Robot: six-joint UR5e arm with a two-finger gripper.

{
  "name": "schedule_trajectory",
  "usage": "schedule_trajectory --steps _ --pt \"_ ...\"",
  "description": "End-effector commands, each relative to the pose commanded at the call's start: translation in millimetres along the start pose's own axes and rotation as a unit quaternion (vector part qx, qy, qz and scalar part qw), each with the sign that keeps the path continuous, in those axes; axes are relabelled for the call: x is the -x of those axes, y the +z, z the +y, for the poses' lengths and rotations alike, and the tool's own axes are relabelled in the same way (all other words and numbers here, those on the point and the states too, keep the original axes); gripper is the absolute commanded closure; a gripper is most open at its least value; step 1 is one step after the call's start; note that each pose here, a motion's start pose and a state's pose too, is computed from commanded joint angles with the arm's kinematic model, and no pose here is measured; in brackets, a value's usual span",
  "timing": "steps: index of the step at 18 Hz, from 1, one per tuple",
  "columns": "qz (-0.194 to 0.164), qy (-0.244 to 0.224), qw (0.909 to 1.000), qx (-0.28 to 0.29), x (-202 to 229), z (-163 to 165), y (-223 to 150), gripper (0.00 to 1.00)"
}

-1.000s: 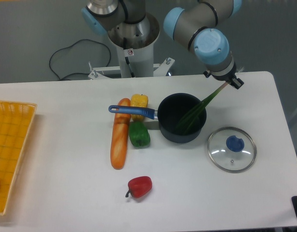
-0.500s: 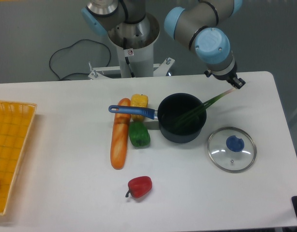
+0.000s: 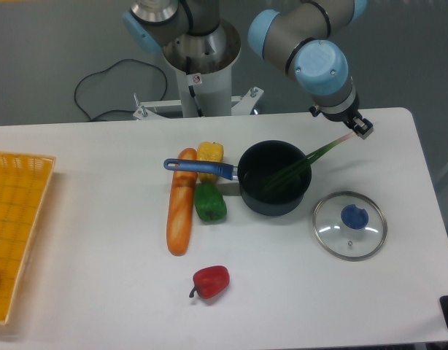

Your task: Place the green onion in the pot

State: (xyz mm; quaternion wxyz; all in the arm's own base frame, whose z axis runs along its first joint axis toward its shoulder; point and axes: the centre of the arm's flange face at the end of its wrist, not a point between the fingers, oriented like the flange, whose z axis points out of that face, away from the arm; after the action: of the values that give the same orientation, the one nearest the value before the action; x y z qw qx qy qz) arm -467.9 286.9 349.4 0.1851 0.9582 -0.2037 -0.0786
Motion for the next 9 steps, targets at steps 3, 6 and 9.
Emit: schedule_trajectory --steps 3,6,9 --pt "-0.007 -0.008 0.9993 -0.035 3 0 -5 0.00" --pt "-0.023 -0.017 0.9985 -0.046 13 4 -19 0.00" --pt "-0.034 -0.017 0.9949 -0.093 17 -1 -28 0.00"
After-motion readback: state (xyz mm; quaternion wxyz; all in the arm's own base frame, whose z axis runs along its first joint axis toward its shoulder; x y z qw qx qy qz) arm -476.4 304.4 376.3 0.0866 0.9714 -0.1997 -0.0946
